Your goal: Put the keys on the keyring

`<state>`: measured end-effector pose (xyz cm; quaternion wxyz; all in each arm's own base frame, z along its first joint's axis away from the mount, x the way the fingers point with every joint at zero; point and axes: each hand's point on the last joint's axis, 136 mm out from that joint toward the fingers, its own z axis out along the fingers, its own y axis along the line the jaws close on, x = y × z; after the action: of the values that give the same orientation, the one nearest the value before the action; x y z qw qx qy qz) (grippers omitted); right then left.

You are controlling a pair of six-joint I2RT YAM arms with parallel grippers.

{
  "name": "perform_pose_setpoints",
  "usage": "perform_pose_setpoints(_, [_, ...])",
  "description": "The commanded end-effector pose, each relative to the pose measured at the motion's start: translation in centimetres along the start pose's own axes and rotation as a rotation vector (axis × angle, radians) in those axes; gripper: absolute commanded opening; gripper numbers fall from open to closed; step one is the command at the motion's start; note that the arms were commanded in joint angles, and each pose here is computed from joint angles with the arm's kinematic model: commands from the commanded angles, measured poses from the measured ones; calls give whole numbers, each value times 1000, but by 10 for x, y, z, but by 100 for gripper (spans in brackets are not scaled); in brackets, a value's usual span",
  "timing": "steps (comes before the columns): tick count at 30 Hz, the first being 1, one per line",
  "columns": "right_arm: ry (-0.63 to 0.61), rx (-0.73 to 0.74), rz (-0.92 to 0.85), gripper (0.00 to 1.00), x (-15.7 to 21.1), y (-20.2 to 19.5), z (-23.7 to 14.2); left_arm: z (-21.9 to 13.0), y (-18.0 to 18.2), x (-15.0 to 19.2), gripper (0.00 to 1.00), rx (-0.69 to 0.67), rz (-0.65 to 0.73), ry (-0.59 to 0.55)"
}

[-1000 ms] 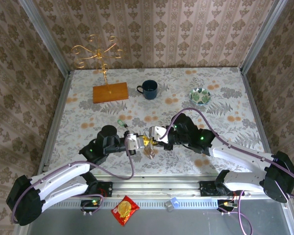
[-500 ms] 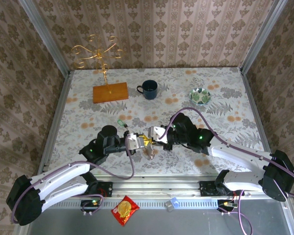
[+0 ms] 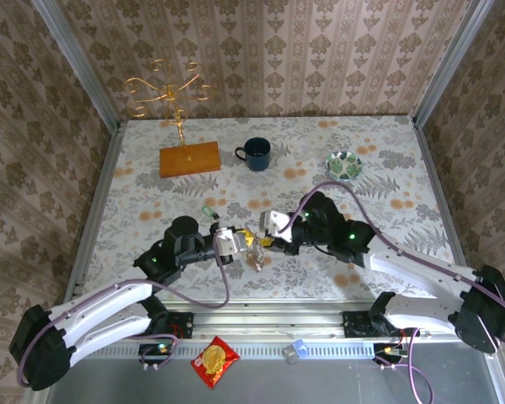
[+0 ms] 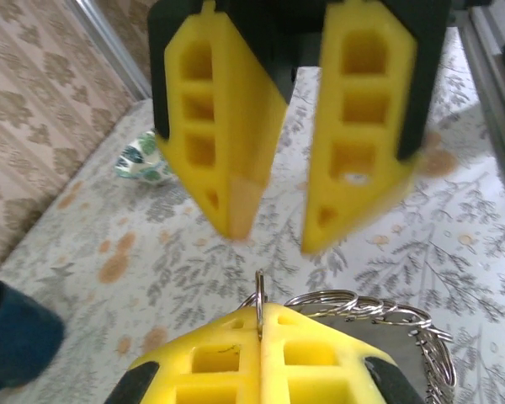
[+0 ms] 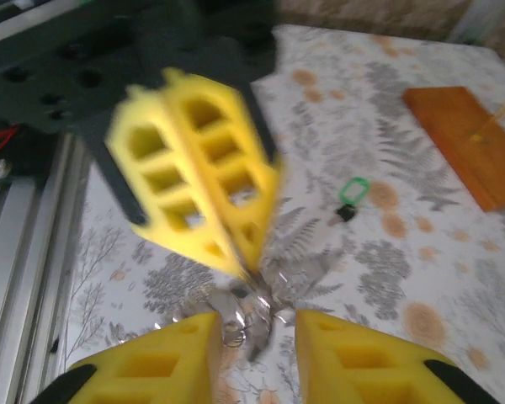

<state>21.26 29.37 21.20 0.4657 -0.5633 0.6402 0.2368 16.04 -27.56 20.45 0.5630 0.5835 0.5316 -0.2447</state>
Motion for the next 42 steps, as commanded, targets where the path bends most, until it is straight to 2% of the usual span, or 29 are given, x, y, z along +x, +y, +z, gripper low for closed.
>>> perform_pose_setpoints(1, [-82,118,132,33,-9,-26,-21,-14,21,-11,0,-127,-15,-11])
perform_pose_setpoints(7, [-33,234,350,36,0,-51,-18,-47,56,-7,0,-349,-141,89])
perform_pose_setpoints(13, [47,325,667,34,10,-77,14,-99,98,7,0,-665,-266,196])
perform_pose_setpoints(18, [155,277,800,32,9,-80,70,-137,115,24,0,-853,-333,262])
perform_pose_setpoints(23, [262,262,827,33,14,-88,128,-173,121,37,0,-999,-361,299])
perform_pose_setpoints(32, [428,207,817,34,44,-88,217,-201,117,44,0,-1072,-370,318])
perform_pose_setpoints(42, [527,249,756,40,77,-96,260,-197,112,45,0,-1040,-363,309])
